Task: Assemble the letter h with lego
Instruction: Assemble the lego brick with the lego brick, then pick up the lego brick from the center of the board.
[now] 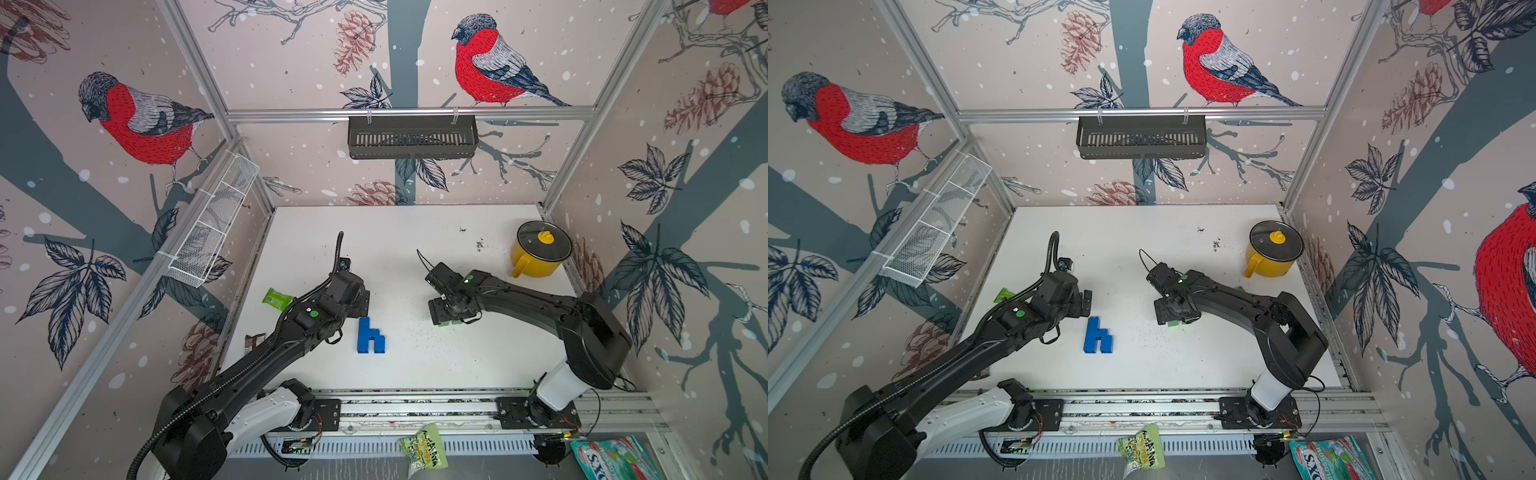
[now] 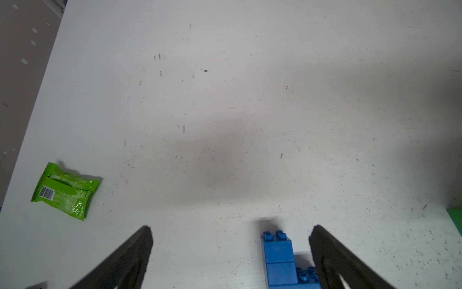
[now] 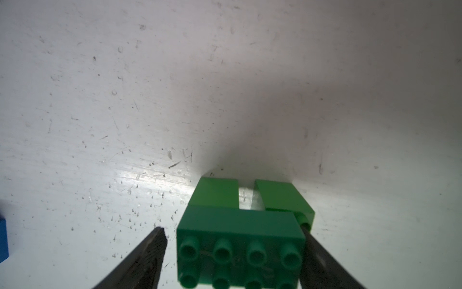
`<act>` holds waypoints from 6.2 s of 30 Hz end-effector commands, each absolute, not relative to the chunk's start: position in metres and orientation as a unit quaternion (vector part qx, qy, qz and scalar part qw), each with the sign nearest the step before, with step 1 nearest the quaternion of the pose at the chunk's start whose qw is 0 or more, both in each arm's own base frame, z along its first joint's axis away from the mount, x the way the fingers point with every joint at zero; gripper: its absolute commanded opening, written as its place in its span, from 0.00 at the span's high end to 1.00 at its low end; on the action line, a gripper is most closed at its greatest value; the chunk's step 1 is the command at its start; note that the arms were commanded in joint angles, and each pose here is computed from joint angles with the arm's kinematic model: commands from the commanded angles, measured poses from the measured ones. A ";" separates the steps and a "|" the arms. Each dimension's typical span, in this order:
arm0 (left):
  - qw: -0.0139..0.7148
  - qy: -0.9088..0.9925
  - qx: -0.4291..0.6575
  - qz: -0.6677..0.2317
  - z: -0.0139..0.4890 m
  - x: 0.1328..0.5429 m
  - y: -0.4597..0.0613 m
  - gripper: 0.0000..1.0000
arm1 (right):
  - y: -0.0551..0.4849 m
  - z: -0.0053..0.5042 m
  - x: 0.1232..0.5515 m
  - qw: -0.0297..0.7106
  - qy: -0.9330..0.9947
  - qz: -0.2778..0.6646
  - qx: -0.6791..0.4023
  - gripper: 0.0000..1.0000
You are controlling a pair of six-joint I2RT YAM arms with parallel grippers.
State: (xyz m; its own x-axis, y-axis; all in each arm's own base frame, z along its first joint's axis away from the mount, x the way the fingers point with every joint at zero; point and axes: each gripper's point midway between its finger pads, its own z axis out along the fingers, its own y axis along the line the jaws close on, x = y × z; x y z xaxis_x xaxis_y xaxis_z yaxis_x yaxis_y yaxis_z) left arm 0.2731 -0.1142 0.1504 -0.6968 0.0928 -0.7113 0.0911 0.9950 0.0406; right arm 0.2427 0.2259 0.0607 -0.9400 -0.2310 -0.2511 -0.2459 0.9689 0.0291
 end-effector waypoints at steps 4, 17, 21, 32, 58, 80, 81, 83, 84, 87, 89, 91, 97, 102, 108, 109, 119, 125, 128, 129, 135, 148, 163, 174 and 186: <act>0.388 0.920 0.053 0.005 0.153 0.274 -0.113 0.02 | 0.225 0.069 0.246 0.133 0.984 0.025 -0.114 0.18; 0.389 0.920 0.053 0.004 0.153 0.274 -0.114 0.02 | 0.221 0.075 0.245 0.137 0.985 0.019 -0.105 0.22; 0.387 0.920 0.054 0.005 0.152 0.273 -0.114 0.02 | 0.223 0.074 0.243 0.136 0.985 0.017 -0.107 0.22; 0.389 0.920 0.053 0.005 0.153 0.273 -0.113 0.02 | 0.219 0.068 0.243 0.131 0.986 0.004 -0.106 0.28; 0.389 0.920 0.053 0.004 0.154 0.273 -0.113 0.02 | 0.223 0.078 0.244 0.131 0.986 0.036 -0.096 0.55; 0.388 0.920 0.054 0.005 0.153 0.273 -0.113 0.02 | 0.222 0.067 0.247 0.111 0.987 0.038 -0.105 0.60; 0.389 0.920 0.054 0.004 0.153 0.273 -0.113 0.02 | 0.221 0.067 0.247 0.110 0.987 0.037 -0.106 0.60; 0.389 0.920 0.054 0.004 0.154 0.273 -0.114 0.02 | 0.220 0.064 0.245 0.106 0.988 0.034 -0.107 0.60; 0.389 0.920 0.054 0.005 0.153 0.274 -0.113 0.02 | 0.219 0.063 0.245 0.104 0.988 0.033 -0.107 0.60; 0.387 0.920 0.054 0.005 0.153 0.273 -0.113 0.02 | 0.216 0.060 0.244 0.098 0.989 0.025 -0.106 0.59; 0.388 0.920 0.054 0.004 0.153 0.273 -0.114 0.02 | 0.215 0.058 0.243 0.094 0.990 0.022 -0.106 0.59; 0.388 0.920 0.054 0.004 0.153 0.274 -0.114 0.02 | 0.216 0.057 0.242 0.090 0.990 0.023 -0.107 0.59; 0.387 0.921 0.055 0.004 0.152 0.274 -0.114 0.02 | 0.215 0.058 0.245 0.086 0.991 0.021 -0.104 0.59; 0.387 0.920 0.056 0.002 0.153 0.273 -0.115 0.02 | 0.212 0.047 0.241 0.073 0.992 0.014 -0.098 0.59; 0.386 0.921 0.057 0.002 0.152 0.273 -0.115 0.02 | 0.218 0.069 0.240 0.096 0.992 0.008 -0.081 0.55; 0.386 0.921 0.057 0.001 0.152 0.274 -0.115 0.02 | 0.221 0.072 0.239 0.100 0.992 0.012 -0.076 0.54; 0.387 0.920 0.058 -0.002 0.153 0.273 -0.116 0.02 | 0.224 0.067 0.228 0.096 0.994 0.038 -0.032 0.47; 0.387 0.920 0.058 -0.003 0.153 0.273 -0.116 0.02 | 0.224 0.062 0.225 0.094 0.995 0.035 -0.027 0.39; 0.386 0.921 0.059 -0.003 0.153 0.273 -0.117 0.02 | 0.224 0.063 0.225 0.098 0.994 0.033 -0.024 0.32; 0.387 0.920 0.058 -0.003 0.153 0.273 -0.116 0.02 | 0.224 0.065 0.225 0.100 0.994 0.035 -0.024 0.30; 0.386 0.921 0.059 -0.003 0.153 0.273 -0.117 0.02 | 0.227 0.080 0.231 0.116 0.992 0.045 -0.026 0.25; 0.394 0.918 0.052 -0.013 0.161 0.271 -0.116 0.02 | 0.109 0.143 0.261 0.173 0.975 0.062 0.122 0.00; 0.428 0.863 0.181 -0.198 0.214 0.233 -0.236 0.02 | -0.077 0.115 0.249 0.198 0.892 -0.010 0.407 0.00; 0.397 0.885 0.209 -0.121 0.185 0.231 -0.218 0.02 | -0.100 0.062 0.250 0.155 0.877 0.008 0.454 0.02; 0.469 0.863 0.156 -0.103 0.204 0.233 -0.183 0.01 | -0.092 0.049 0.266 0.176 0.889 0.038 0.420 0.04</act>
